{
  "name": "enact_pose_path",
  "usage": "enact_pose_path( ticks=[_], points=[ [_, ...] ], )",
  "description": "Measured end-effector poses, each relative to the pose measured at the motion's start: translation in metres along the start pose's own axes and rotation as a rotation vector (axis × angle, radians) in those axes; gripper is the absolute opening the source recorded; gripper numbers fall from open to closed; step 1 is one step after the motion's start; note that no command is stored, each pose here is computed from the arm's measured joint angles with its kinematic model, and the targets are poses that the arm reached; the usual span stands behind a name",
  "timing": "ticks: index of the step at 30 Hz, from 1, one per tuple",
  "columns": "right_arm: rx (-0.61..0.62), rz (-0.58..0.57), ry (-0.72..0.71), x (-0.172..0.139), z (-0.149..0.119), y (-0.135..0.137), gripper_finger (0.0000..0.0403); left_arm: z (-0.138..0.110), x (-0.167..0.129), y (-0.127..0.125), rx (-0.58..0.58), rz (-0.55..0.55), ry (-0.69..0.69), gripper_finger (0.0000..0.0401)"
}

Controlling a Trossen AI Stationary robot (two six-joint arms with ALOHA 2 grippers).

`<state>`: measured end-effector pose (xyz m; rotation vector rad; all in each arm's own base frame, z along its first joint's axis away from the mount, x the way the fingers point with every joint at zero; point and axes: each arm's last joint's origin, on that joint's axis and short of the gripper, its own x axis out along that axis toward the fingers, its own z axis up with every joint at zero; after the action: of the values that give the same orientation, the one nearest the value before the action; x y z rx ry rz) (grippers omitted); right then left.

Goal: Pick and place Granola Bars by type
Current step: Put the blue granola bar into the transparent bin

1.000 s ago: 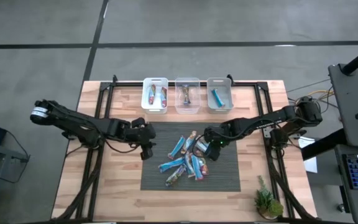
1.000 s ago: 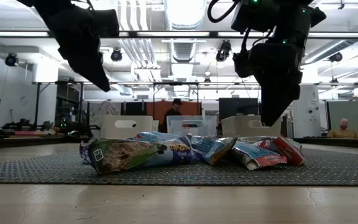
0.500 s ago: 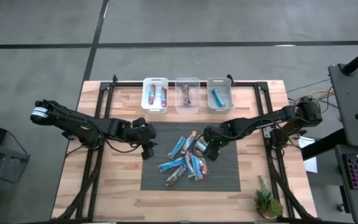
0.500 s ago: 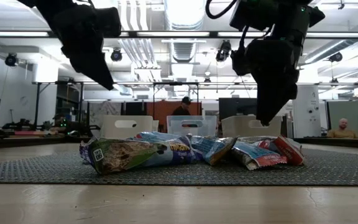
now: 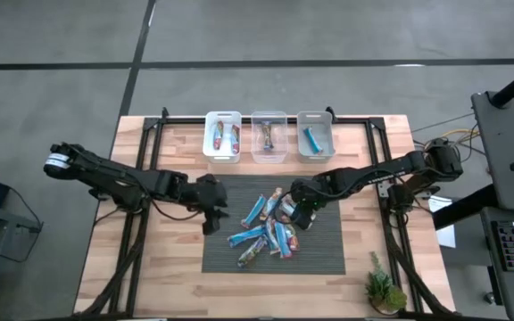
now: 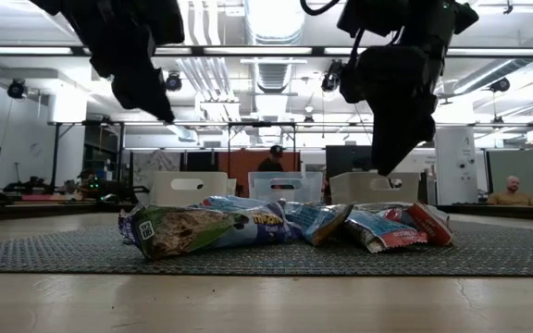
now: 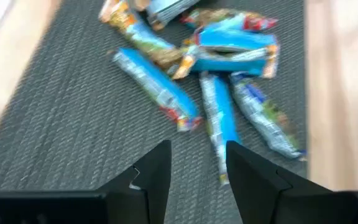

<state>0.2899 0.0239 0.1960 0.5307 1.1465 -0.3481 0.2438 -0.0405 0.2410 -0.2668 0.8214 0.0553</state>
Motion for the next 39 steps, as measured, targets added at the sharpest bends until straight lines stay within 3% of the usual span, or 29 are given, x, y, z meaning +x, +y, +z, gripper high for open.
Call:
enact_pose_path(
  ticks=[6,12,18,29,39],
  points=[
    [0.0,0.0,0.0,0.0,0.0,0.0,0.0169,0.001,0.005,-0.002,0.019,-0.028,-0.001,0.0135],
    [-0.006,0.0,0.0,0.0,0.0,0.0,0.0169,0.004,0.013,-0.015,0.037,-0.158,-0.024,0.0135],
    [-0.024,0.0,-0.001,0.0,0.0,0.0,0.0169,-0.003,0.025,-0.032,0.086,-0.208,0.005,0.0135],
    [-0.043,0.001,-0.001,0.0,0.0,0.0,0.0169,-0.014,0.045,-0.044,0.073,-0.063,0.007,0.0135],
    [-0.044,0.001,-0.001,0.0,0.0,0.0,0.0169,-0.025,0.05,-0.049,0.066,-0.044,-0.069,0.0135]
  ],
)
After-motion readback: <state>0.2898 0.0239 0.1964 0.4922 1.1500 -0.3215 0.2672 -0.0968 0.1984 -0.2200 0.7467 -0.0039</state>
